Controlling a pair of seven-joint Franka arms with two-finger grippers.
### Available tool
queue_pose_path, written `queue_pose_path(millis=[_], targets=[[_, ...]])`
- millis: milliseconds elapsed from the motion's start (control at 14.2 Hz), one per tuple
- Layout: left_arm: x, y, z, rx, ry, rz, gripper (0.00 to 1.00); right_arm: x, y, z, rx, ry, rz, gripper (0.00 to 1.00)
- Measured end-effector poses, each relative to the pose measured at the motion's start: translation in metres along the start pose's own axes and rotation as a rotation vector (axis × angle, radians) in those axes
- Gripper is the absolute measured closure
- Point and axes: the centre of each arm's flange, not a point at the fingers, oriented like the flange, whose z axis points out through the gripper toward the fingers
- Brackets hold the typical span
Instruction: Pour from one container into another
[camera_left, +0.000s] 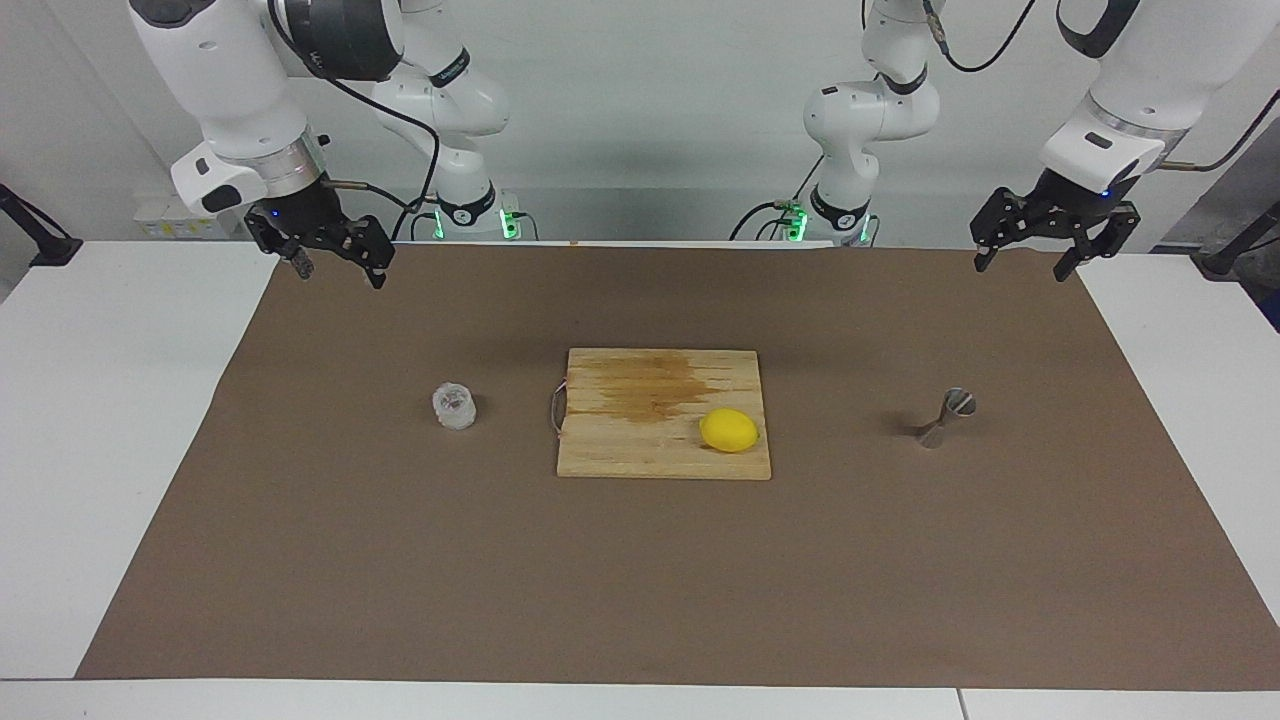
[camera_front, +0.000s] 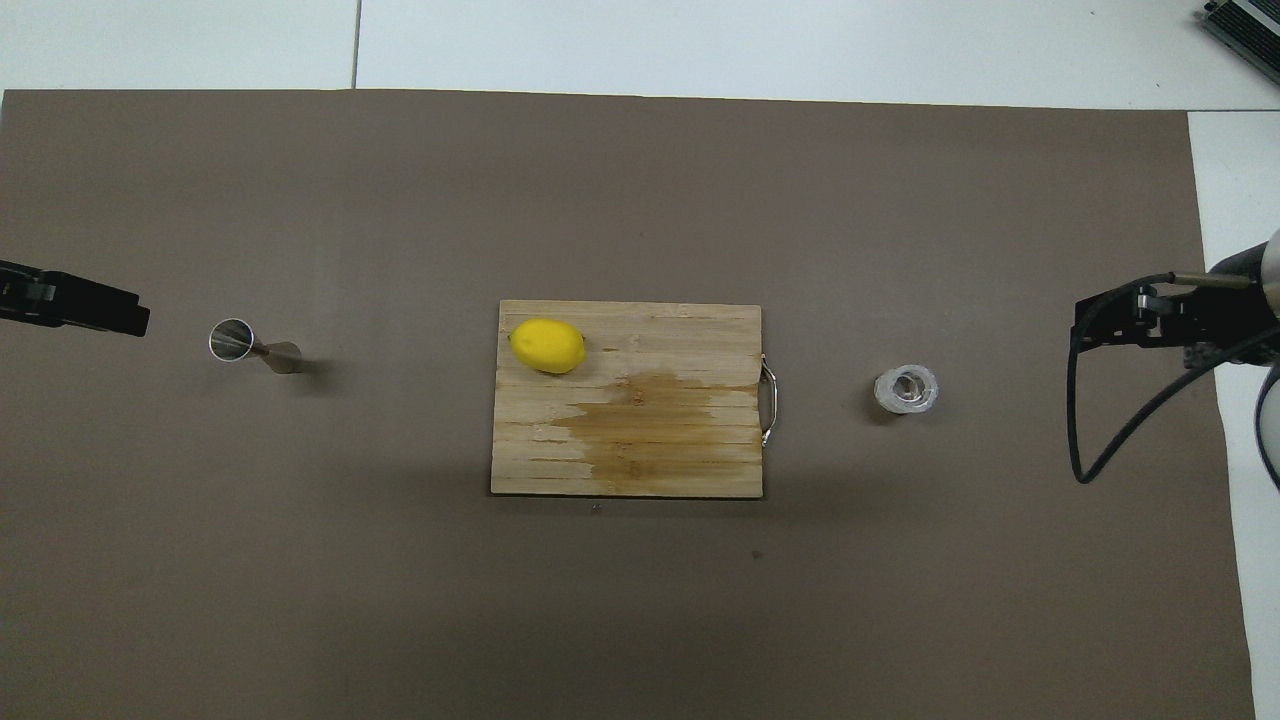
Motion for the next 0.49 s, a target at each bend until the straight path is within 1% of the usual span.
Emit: queue_pose_path(millis=[141, 353, 494], targets=[[0.004, -0.001, 0.009, -0.029, -0.012, -0.020, 0.00, 0.000, 0.000, 0.000, 0.000, 0.000, 0.000, 0.00], [0.019, -0.011, 0.039, -0.087, -0.061, -0.127, 0.00, 0.000, 0.000, 0.000, 0.000, 0.000, 0.000, 0.00], [0.027, -0.030, 0.063, -0.172, -0.095, -0.218, 0.00, 0.000, 0.000, 0.000, 0.000, 0.000, 0.000, 0.00]])
